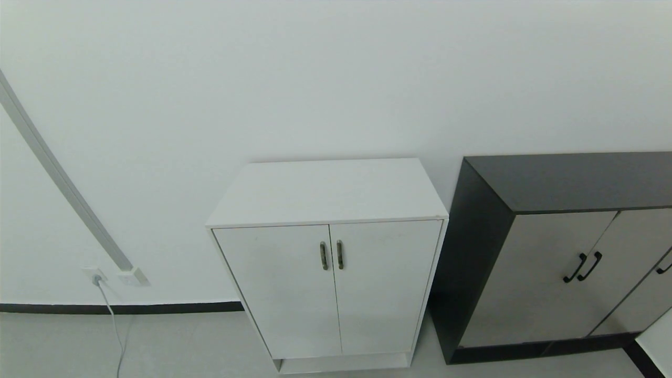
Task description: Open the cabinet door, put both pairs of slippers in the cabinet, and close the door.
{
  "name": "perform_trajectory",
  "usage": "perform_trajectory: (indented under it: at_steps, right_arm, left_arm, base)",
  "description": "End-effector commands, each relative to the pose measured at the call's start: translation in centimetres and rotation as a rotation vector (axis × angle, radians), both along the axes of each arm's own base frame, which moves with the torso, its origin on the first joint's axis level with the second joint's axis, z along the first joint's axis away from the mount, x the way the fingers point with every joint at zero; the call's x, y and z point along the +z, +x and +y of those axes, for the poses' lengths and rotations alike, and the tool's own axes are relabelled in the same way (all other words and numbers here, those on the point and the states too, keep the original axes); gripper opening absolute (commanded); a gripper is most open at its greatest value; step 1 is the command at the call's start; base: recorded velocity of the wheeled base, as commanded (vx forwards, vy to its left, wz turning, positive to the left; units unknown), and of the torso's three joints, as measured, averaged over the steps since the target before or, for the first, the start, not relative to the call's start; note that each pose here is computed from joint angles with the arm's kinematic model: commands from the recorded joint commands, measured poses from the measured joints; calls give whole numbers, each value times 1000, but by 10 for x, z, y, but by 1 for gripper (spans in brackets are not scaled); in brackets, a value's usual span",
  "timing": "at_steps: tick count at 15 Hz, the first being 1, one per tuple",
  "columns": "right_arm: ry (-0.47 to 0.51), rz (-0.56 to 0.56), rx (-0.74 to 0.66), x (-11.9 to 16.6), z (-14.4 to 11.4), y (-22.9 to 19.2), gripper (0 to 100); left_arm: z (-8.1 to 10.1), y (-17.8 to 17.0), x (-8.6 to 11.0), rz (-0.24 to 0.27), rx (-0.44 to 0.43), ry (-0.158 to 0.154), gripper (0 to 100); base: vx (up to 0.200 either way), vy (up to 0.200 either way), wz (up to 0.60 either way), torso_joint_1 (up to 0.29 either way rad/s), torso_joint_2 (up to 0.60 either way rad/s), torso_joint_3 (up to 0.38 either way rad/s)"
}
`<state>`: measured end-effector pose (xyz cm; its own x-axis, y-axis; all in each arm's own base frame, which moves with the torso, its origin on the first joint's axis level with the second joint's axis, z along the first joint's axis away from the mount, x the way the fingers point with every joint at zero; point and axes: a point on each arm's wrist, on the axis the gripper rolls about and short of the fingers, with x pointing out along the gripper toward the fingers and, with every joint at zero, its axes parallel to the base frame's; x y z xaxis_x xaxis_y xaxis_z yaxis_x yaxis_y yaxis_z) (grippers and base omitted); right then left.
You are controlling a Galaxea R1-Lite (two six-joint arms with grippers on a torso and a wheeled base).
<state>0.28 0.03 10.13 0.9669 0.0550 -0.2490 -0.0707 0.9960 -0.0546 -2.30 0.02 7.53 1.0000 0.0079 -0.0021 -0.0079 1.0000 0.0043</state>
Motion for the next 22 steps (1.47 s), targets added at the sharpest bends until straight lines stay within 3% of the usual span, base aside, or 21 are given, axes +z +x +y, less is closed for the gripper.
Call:
perform_trajectory:
  at_steps: [1,11,13,17,22]
  right_arm:
    - [1,-15,8,-3,0,-2,0]
    - [8,15,102,-23,0,-5,0]
    - [15,-22,114,-23,-1,-8,0]
    - [37,-162,-6,-25,-1,-19,0]
    - [59,-249,-72,-26,-1,-26,0]
  left_arm:
    - [0,0,0,2,1,0,0]
    - [0,0,0,2,1,0,0]
    - [0,0,0,2,1,0,0]
    - [0,0,0,2,1,0,0]
    - [0,0,0,1,3,-1,0]
  base:
    - [0,0,0,0,0,0]
    - [0,0,0,0,0,0]
    - [0,0,0,0,0,0]
    - [0,0,0,0,0,0]
    - [0,0,0,0,0,0]
